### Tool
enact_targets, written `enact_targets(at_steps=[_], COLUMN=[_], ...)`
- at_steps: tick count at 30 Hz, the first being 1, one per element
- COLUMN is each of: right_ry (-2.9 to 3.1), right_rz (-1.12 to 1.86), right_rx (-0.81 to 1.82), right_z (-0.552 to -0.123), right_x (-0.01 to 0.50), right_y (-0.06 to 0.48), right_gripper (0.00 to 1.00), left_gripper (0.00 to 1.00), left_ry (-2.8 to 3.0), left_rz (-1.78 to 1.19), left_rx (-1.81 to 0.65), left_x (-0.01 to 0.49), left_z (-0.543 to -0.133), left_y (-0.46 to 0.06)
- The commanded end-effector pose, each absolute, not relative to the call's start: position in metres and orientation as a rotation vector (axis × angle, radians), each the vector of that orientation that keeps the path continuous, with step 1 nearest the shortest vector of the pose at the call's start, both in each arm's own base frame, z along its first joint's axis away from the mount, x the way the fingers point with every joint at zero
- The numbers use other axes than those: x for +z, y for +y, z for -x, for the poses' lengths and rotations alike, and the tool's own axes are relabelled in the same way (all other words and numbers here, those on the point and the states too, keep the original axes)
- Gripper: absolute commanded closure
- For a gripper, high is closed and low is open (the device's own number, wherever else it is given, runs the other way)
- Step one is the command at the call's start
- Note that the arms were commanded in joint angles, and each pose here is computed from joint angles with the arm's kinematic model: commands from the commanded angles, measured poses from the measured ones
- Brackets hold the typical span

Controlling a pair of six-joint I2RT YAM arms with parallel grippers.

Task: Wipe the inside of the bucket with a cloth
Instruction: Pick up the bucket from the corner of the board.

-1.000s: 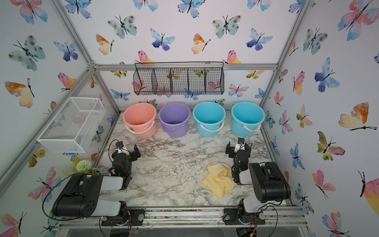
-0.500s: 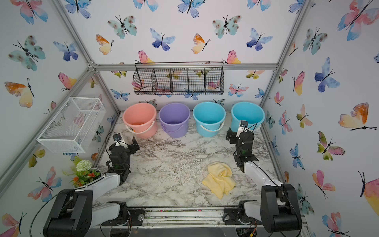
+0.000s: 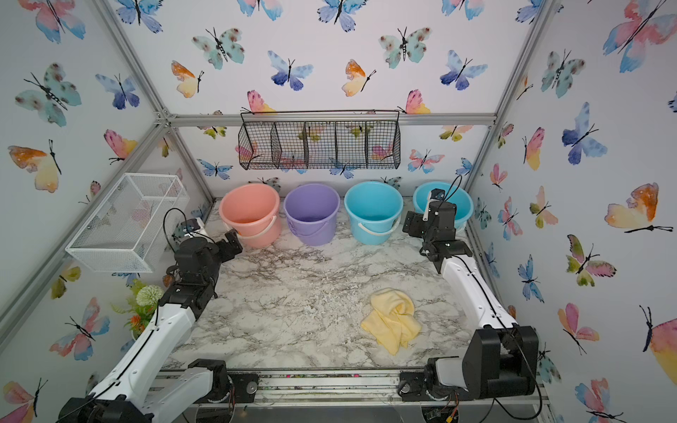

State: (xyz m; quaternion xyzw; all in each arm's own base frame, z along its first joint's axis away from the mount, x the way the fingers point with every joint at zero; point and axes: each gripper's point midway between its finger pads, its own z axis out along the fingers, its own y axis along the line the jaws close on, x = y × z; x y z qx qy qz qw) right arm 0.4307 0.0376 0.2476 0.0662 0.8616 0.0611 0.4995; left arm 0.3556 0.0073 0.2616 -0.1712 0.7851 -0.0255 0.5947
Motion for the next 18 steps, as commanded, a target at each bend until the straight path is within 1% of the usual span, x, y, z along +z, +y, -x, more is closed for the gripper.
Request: enact_targets(at_steps=[1,5,9,11,13,15,18], right_ry=[2.219,2.237,2.224,2.219,2.230,2.238,2.214], right_rz=[-0.225,-0.337,-0.503,-0.609,-0.692,-0.735,-0.788], right_rx=[0.180,0.181,0.072,0.087,0.075,0.060,0.124], right_z=[-0.427,-0.433,-0.422,-0.416,-0.414,-0.420,-0.432], right_x=[0.233,0.246,0.253,0.248,0.237,0.231,0.227], right_y=[0.027,-0.014,-0.080,-0.116,-0.141,-0.149,-0.148], right_gripper=[0.18,0.21,0.20,0.21,0.24,0.24,0.25], left_gripper=[0.01,0.01,0.02,0.02,0.02,0.02,0.02], left_ry=[1.985,2.049,2.057,2.058,2.058,2.062,2.067], left_rz=[0.345,0.265,0.196,0.167,0.158,0.153,0.156], left_rx=[-0.165,-0.176,-0.182,-0.180,-0.180,-0.186,-0.194], left_x=[0.251,0.258,0.261,0.260,0.256,0.252,0.249], left_z=[-0.351,-0.358,-0.364,-0.366,-0.367,-0.367,-0.366], left_y=[-0.015,-0.025,-0.032,-0.034,-0.035,-0.036,-0.036])
